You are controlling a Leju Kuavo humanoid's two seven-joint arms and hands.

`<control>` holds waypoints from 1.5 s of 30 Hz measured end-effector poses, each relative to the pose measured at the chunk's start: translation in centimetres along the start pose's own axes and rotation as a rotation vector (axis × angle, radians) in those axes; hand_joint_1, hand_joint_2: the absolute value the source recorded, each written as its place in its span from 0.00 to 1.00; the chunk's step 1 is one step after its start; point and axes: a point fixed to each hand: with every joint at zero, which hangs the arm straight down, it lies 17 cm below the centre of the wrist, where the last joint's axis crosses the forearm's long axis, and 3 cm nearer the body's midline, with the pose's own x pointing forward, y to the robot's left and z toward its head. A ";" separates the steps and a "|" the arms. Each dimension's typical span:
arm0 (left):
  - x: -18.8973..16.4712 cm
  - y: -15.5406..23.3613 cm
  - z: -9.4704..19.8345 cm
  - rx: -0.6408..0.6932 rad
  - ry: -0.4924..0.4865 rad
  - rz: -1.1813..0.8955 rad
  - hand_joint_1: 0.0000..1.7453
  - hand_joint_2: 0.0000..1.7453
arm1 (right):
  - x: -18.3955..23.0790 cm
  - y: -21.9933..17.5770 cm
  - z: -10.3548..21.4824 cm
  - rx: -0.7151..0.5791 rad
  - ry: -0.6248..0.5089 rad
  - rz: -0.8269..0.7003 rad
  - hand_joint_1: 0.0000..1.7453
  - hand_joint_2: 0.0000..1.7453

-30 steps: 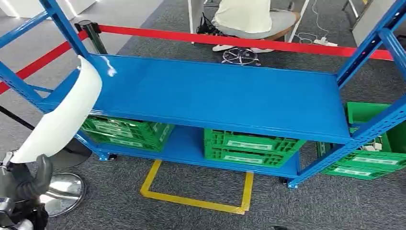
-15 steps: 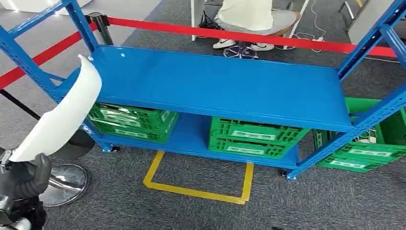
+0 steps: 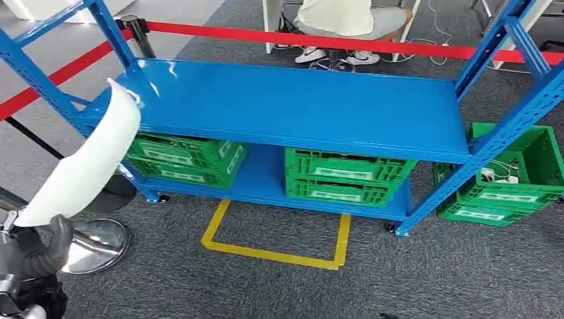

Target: Take the parts from the cabinet and place them on the table.

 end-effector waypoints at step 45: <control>0.1 0.3 0.5 0.010 0.009 -0.009 1.00 1.00 | -0.2 0.1 0.0 0.009 0.006 0.019 0.00 0.00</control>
